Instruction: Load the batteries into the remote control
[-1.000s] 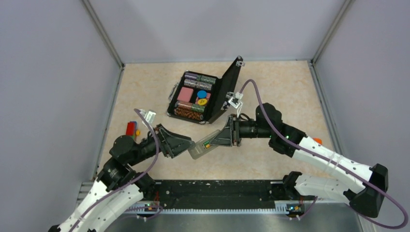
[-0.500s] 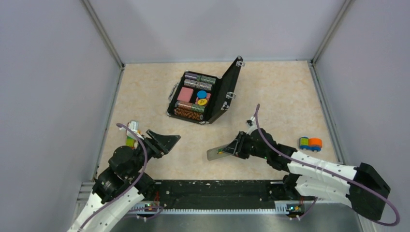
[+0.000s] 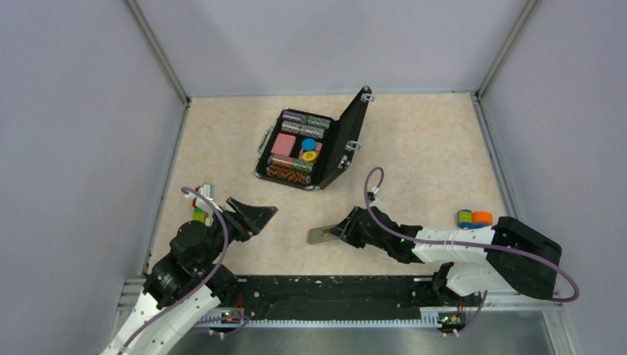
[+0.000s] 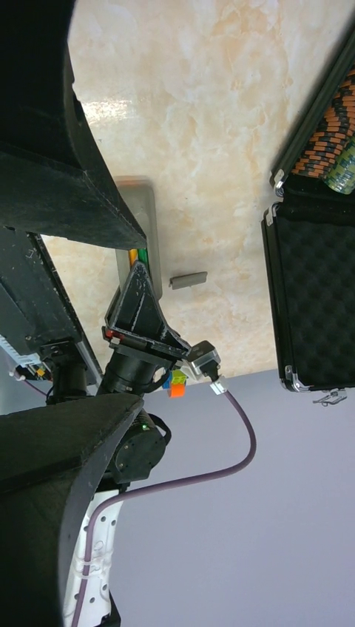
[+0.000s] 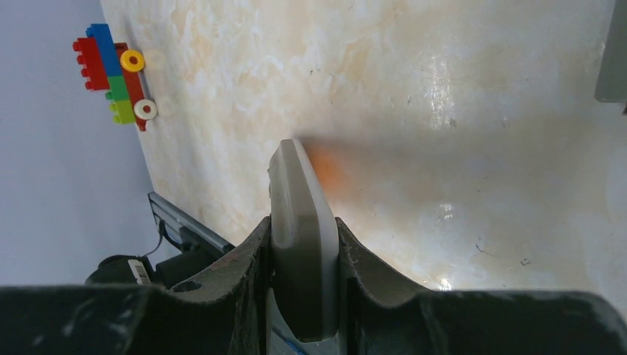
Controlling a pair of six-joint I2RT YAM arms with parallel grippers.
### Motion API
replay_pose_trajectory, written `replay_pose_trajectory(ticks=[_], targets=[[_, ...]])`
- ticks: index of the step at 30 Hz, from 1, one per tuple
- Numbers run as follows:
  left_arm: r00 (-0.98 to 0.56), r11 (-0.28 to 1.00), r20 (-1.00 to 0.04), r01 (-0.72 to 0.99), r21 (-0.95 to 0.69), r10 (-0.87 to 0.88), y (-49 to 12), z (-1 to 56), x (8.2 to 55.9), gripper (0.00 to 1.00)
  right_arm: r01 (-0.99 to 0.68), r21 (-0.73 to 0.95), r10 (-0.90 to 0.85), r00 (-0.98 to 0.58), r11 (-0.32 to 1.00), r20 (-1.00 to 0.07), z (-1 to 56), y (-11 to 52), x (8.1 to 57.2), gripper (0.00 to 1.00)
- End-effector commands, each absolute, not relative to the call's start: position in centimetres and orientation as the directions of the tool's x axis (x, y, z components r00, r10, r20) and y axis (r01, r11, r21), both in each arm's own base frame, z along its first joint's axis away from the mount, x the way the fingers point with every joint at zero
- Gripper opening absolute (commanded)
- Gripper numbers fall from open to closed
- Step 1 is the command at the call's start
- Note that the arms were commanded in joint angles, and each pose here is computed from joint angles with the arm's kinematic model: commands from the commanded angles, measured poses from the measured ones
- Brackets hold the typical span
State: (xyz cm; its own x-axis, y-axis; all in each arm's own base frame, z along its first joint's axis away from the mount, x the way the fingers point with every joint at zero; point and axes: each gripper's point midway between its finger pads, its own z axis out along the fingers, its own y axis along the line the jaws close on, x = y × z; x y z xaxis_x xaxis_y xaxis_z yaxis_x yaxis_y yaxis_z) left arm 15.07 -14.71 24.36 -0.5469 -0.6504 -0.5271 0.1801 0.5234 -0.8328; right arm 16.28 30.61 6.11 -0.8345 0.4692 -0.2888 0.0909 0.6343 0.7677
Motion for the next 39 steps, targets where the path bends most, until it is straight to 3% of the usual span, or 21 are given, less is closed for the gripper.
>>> replay_pose_trajectory(ticks=[1,6,14,23,30,34,39], targets=[[-0.536,0.523,-0.54,0.202,-0.828,-0.648,-14.8,24.7,15.3,0.75,0.102,0.801,0.52,-0.807,0.59,-0.28,7.3,31.5,17.1,0.19],[-0.527,0.529,-0.548,0.204,-0.824,-0.65,-14.7,24.6,15.4,0.75,0.146,0.737,0.495,-0.823,0.66,-0.28,5.7,30.0,16.1,0.47],[-0.512,0.54,-0.551,0.189,-0.82,-0.658,-14.2,24.3,15.5,0.75,0.166,0.633,0.452,-0.832,0.756,-0.322,4.9,26.3,15.0,0.71],[-0.519,0.546,-0.545,0.169,-0.821,-0.659,-14.2,23.5,15.6,0.74,0.103,0.526,0.397,-0.78,0.844,-0.484,8.2,21.1,16.3,0.73],[-0.514,0.546,-0.539,0.155,-0.823,-0.667,-14.0,23.5,15.7,0.74,0.011,0.279,0.203,-0.715,0.96,-0.67,8.2,18.4,20.1,0.73],[-0.514,0.548,-0.537,0.148,-0.823,-0.668,-14.0,23.4,15.8,0.74,-0.042,0.12,0.055,-0.712,0.992,-0.7,7.3,18.7,21.9,0.72],[-0.509,0.549,-0.53,0.128,-0.826,-0.678,-13.8,23.3,15.9,0.74,-0.065,0.093,0.02,-0.707,0.993,-0.707,7.5,19.8,22.9,0.72]])
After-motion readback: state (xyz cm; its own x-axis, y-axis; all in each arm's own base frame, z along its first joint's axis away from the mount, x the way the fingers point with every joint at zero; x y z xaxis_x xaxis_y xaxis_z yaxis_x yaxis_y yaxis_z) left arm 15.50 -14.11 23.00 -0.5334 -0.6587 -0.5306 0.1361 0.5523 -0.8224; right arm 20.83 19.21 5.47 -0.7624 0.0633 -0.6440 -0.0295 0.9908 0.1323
